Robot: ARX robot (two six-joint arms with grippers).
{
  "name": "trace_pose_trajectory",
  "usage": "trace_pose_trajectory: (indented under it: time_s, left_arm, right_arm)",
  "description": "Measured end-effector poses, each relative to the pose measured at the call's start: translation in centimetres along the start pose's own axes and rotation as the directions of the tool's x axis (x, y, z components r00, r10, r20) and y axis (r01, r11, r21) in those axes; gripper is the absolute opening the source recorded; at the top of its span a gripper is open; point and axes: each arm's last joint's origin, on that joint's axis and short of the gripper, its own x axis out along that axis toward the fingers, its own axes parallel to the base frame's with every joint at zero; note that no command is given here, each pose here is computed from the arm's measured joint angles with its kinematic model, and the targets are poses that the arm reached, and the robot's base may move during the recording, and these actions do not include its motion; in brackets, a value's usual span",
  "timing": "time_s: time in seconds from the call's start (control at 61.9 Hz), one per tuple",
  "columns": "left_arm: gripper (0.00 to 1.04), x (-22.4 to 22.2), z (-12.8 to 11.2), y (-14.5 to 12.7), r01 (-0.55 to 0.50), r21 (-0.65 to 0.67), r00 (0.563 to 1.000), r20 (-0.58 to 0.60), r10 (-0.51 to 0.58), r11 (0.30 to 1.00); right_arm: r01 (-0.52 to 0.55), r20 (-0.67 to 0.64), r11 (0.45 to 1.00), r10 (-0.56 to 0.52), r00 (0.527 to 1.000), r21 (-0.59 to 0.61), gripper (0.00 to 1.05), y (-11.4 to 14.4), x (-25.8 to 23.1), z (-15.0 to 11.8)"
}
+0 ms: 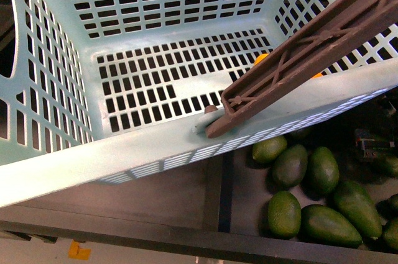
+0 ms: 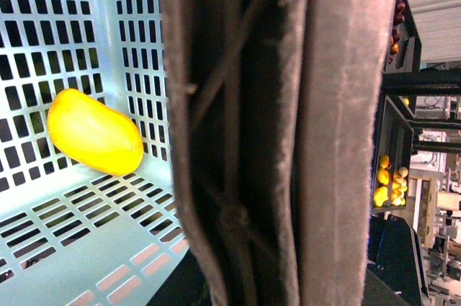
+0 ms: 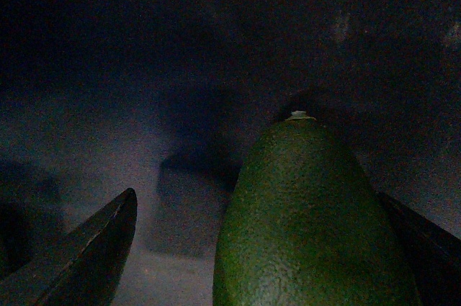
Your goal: Pick mango and avocado into basket
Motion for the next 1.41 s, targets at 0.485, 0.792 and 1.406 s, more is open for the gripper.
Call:
trace_pose_trajectory:
  time_s: [0.485, 0.792, 1.406]
  left_arm:
    - [0.15, 0.0, 0.0, 0.0, 0.000, 0.000, 1.000, 0.000, 0.000, 1.000]
    - [0.15, 0.0, 0.0, 0.0, 0.000, 0.000, 1.000, 0.000, 0.000, 1.000]
    - [0.15, 0.0, 0.0, 0.0, 0.000, 0.000, 1.000, 0.000, 0.000, 1.000]
  right_arm:
    - [-0.002, -0.020, 1.000, 0.002, 1.000, 0.006, 0.65, 0.1, 0.0, -0.5]
    - [-0.007, -0.019, 0.999, 0.007, 1.000, 0.034, 0.51, 0.1, -0.6, -1.2]
    - [0.000, 0.348, 0.990, -0.049, 0.936, 0.139, 0.51, -3.1, -16.3, 1.7]
